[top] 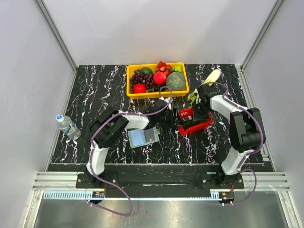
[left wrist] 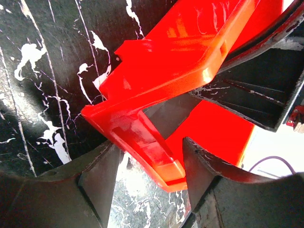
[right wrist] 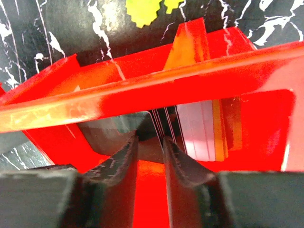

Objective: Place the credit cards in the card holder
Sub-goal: Pick up the credit card from the storage box.

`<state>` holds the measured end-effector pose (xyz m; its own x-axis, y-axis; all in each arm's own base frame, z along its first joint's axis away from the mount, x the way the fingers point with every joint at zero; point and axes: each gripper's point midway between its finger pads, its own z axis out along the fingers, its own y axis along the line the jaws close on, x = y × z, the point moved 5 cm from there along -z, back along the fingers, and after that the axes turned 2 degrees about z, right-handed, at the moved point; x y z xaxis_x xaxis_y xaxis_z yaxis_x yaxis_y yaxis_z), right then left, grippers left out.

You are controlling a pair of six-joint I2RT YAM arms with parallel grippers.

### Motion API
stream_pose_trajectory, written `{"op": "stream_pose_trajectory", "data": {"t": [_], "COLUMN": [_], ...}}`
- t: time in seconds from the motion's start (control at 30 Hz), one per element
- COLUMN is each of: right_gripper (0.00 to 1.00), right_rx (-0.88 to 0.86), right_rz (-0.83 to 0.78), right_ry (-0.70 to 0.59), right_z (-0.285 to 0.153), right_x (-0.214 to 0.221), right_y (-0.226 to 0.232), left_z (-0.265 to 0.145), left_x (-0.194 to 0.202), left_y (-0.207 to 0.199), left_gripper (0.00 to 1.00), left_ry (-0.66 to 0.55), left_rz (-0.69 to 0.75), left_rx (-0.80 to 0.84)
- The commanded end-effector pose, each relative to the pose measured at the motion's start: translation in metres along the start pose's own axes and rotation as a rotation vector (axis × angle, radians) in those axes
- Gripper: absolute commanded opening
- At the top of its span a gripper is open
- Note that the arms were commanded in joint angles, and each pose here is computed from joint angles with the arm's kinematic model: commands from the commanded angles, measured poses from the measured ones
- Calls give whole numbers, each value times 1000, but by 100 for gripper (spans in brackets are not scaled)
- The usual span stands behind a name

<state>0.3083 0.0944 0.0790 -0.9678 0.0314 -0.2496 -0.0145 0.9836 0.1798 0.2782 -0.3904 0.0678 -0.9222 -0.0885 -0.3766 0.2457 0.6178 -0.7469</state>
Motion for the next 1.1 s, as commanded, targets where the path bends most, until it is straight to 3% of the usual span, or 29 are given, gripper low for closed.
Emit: {"op": "stream_pose_trajectory", "data": {"t": [0.0, 0.13, 0.3, 0.5, 0.7, 0.83, 0.9, 1.07], "right_gripper": [26, 12, 5, 5, 17, 19, 19, 6], "right_rx": [-49, -61, -144, -248, -307, -320, -322, -285], "right_rz": [-19, -18, -34, -37, -48, -34, -31, -42], "right_ry": [-38, -80, -118, -105, -74, -58, -46, -109], "right_z": [-15, -27, -46, -50, -45, -38, -35, -44], "right_x": [-10, -16, -18, -14, -10, -10, -9, -14], "right_y": [8, 12, 23, 36, 42, 43, 43, 39], "left_z": [3, 4, 3, 3, 2, 1, 0, -7], "left_x": [-8, -9, -9, -9, -10, -10, -11, -13], "left_y": [-7, -6, -7, -8, -8, -7, -8, -9], "left_gripper": [58, 58, 57, 57, 57, 56, 56, 56], "left_ry": [-6, -3, -5, -2, -7, -13, -19, -43], "left_rz": [20, 19, 21, 24, 27, 23, 24, 38], "left_rx": [30, 35, 37, 43, 47, 45, 47, 44]}}
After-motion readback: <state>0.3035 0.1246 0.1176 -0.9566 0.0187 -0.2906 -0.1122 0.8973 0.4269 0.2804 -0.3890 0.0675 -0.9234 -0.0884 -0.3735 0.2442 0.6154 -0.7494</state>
